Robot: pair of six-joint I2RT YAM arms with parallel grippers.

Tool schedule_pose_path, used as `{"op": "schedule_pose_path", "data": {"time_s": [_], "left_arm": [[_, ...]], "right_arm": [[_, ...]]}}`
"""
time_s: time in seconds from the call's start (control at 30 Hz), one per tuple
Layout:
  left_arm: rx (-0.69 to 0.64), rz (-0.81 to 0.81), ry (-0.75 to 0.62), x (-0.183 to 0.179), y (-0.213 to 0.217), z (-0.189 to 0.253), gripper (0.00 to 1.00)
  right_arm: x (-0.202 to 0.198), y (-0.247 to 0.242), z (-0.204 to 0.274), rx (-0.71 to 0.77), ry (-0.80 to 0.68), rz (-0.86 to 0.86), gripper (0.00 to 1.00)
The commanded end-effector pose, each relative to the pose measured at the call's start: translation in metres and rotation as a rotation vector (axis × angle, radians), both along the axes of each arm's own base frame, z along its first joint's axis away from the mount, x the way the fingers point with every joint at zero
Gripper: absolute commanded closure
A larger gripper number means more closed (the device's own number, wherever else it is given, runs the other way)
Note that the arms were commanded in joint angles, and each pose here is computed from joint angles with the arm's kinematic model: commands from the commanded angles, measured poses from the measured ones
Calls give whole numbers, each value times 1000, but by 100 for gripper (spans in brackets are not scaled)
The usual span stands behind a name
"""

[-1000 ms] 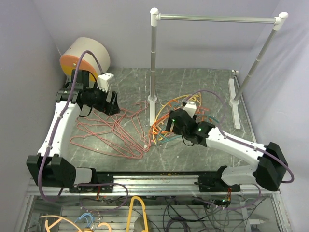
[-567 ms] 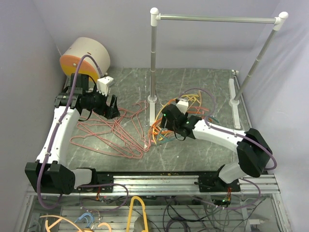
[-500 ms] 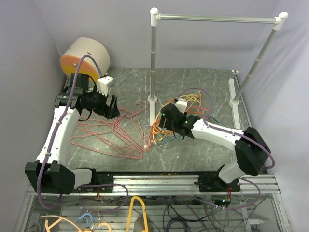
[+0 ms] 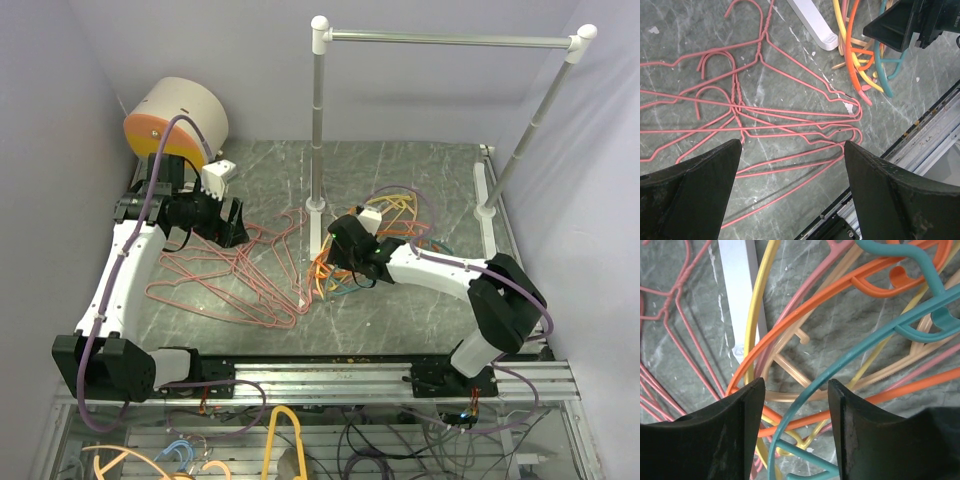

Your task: Organize the hangers

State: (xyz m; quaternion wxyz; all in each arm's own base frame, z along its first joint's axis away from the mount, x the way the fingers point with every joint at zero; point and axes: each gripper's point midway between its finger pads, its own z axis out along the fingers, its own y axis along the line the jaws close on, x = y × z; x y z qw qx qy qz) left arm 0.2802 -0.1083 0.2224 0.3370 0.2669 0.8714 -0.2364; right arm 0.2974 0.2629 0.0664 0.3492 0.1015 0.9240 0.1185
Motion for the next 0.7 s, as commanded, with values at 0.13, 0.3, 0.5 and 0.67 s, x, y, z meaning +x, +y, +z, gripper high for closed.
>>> {"op": "schedule_pose_path", "data": {"time_s": [0.13, 0.3, 0.5, 0.67], "left_arm": [[-20, -44, -40, -1, -6, 6, 5], [-17, -38, -45, 0, -6, 9, 5], [-14, -33, -50, -1, -5, 9, 5], [-14, -32, -50, -1, -5, 9, 5]], "right_arm": [[8, 6, -6, 26, -9, -24, 58], [7, 7, -15, 25, 8, -24, 57], [2, 6, -25, 25, 29, -21, 77], [-2, -4, -10, 18, 17, -34, 100]]}}
